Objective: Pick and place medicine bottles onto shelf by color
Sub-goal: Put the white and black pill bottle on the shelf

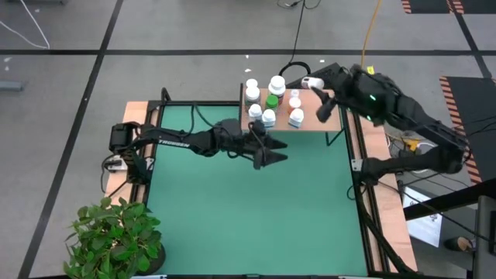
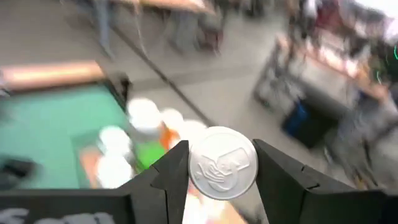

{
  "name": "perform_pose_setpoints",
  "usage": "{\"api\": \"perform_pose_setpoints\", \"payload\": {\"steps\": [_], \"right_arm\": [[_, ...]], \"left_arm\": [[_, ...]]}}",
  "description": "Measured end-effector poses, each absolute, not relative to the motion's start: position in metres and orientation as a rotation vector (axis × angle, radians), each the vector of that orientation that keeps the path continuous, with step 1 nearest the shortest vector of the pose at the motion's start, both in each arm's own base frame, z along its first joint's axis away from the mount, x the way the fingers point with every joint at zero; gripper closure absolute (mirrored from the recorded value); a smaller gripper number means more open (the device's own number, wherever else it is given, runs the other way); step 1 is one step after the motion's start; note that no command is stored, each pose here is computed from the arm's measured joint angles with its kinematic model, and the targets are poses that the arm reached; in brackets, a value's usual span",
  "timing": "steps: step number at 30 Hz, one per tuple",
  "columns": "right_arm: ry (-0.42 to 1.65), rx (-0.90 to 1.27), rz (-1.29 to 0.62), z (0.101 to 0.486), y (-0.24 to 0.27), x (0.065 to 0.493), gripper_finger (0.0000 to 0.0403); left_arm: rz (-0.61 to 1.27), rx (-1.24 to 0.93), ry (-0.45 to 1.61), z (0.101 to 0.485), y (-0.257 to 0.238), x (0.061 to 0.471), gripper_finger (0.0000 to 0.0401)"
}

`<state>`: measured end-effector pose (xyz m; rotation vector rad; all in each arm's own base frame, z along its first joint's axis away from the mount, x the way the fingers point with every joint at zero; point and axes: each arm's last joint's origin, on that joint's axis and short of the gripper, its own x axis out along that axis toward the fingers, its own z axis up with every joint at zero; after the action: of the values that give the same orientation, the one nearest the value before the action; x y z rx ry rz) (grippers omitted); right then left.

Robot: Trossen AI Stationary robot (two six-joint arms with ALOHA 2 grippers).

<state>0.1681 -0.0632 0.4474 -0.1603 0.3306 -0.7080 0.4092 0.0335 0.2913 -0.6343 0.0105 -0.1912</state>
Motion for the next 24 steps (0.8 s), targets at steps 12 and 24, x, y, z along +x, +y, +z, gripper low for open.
{"api": "perform_pose_setpoints", "payload": {"steps": [12, 24], "right_arm": [[0.771, 0.194, -0.715, 0.376, -0.177, 0.176, 0.0254], [0.93, 0.27, -0.686, 0.336, -0.224, 0.181, 0.0252]], "left_arm": [[-0.112, -0.321, 0.237, 0.308, 0.013, 0.378, 0.0141], [0.088, -0.256, 0.44, 0.314, 0.017, 0.345, 0.021]]}}
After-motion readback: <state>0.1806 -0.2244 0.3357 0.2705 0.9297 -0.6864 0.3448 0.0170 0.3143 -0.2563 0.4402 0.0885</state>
